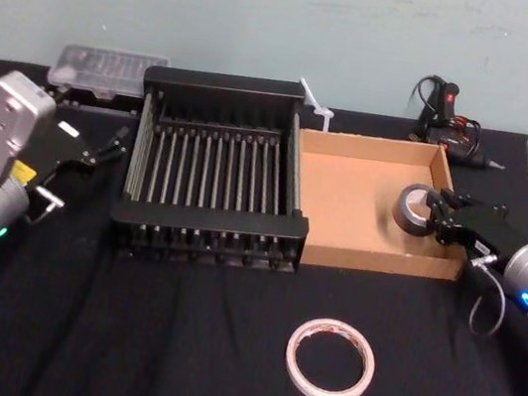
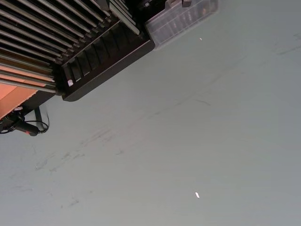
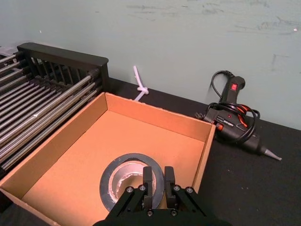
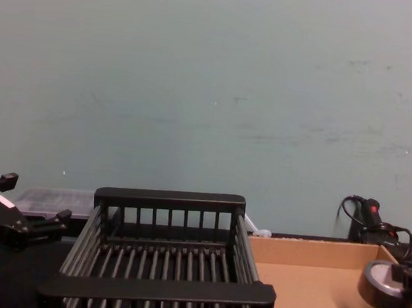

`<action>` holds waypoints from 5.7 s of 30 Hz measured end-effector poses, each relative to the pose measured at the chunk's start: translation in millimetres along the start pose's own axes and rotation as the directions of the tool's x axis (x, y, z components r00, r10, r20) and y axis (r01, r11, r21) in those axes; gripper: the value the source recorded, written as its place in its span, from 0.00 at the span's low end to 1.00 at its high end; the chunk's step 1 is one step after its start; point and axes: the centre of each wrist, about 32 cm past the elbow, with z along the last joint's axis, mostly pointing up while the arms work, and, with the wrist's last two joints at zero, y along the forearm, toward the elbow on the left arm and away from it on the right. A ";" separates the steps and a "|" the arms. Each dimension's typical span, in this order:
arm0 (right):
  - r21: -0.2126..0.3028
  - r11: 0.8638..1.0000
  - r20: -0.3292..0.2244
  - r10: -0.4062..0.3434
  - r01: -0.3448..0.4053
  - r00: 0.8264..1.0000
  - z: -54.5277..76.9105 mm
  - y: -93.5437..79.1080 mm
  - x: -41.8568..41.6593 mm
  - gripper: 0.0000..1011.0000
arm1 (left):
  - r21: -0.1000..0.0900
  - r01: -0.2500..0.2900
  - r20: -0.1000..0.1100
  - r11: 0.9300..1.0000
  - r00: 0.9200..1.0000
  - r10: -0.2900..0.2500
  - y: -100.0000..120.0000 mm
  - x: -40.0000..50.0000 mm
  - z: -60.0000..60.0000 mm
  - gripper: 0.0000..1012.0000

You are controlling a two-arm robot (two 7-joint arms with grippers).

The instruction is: Pick up the white tape and place it into the black box , Pick up the silver tape and place it into the brown box.

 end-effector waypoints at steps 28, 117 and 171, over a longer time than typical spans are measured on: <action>0.008 1.000 -0.001 0.001 -0.001 1.000 -0.4 4.1 -0.9 0.40 | 0.000 0.000 0.000 1.000 1.000 0.000 0.0 0.0 0.0 0.99; -0.136 0.933 0.062 0.343 -0.332 0.937 -19.3 -73.2 -62.4 0.99 | 0.000 0.000 0.000 1.000 1.000 0.000 0.0 0.0 0.0 0.99; -0.219 0.916 0.102 0.363 -0.335 0.926 -31.2 -55.5 -68.2 0.99 | 0.000 0.000 0.000 1.000 1.000 0.000 0.0 0.0 0.0 0.99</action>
